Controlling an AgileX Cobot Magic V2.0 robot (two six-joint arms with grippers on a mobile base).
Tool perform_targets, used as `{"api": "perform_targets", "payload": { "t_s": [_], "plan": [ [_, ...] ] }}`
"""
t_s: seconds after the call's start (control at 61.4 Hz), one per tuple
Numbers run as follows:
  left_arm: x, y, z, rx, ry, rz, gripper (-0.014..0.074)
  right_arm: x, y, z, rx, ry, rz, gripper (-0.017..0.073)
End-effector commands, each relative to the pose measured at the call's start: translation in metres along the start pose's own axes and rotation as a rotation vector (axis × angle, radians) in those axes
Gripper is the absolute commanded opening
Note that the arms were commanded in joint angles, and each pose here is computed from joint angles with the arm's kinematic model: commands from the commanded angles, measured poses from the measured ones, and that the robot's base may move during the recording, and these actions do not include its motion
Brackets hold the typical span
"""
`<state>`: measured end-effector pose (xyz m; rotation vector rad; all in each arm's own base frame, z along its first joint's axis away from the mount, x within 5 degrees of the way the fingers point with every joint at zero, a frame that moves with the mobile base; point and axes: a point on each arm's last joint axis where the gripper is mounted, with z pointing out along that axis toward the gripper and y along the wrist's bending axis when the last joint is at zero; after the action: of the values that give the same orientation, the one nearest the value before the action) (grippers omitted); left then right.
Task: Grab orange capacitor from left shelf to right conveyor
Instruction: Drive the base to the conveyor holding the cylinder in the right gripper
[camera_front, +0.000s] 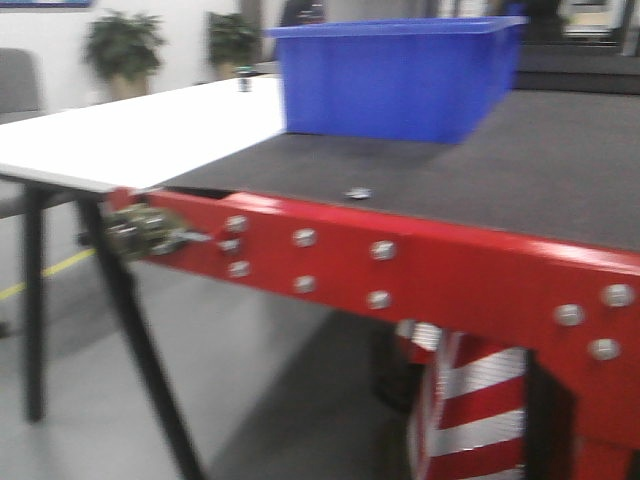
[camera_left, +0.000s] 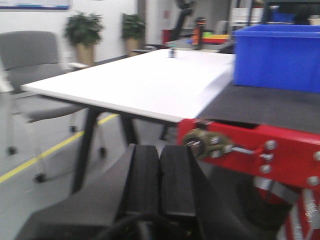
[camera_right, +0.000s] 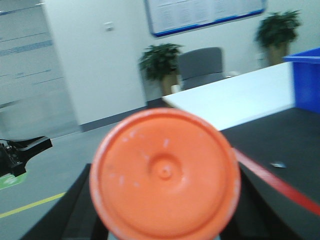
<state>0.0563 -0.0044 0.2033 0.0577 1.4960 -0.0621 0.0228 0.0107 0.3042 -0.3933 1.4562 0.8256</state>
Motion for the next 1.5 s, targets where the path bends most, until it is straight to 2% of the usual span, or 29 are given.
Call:
{"api": "perform_targets", "payload": {
  "t_s": [0.0,1.482],
  "plan": [
    [-0.0097,-0.0003,0.0003,0.005,-0.082,-0.006,-0.0105,-0.0150,0.0060,0.0010,-0.045,-0.086,-0.028,0.0050],
    [-0.0097,-0.0003,0.0003,0.005,-0.082,-0.006,-0.0105,-0.0169,0.0073,0.0008,-0.059,-0.107,-0.028,0.0050]
  ]
}}
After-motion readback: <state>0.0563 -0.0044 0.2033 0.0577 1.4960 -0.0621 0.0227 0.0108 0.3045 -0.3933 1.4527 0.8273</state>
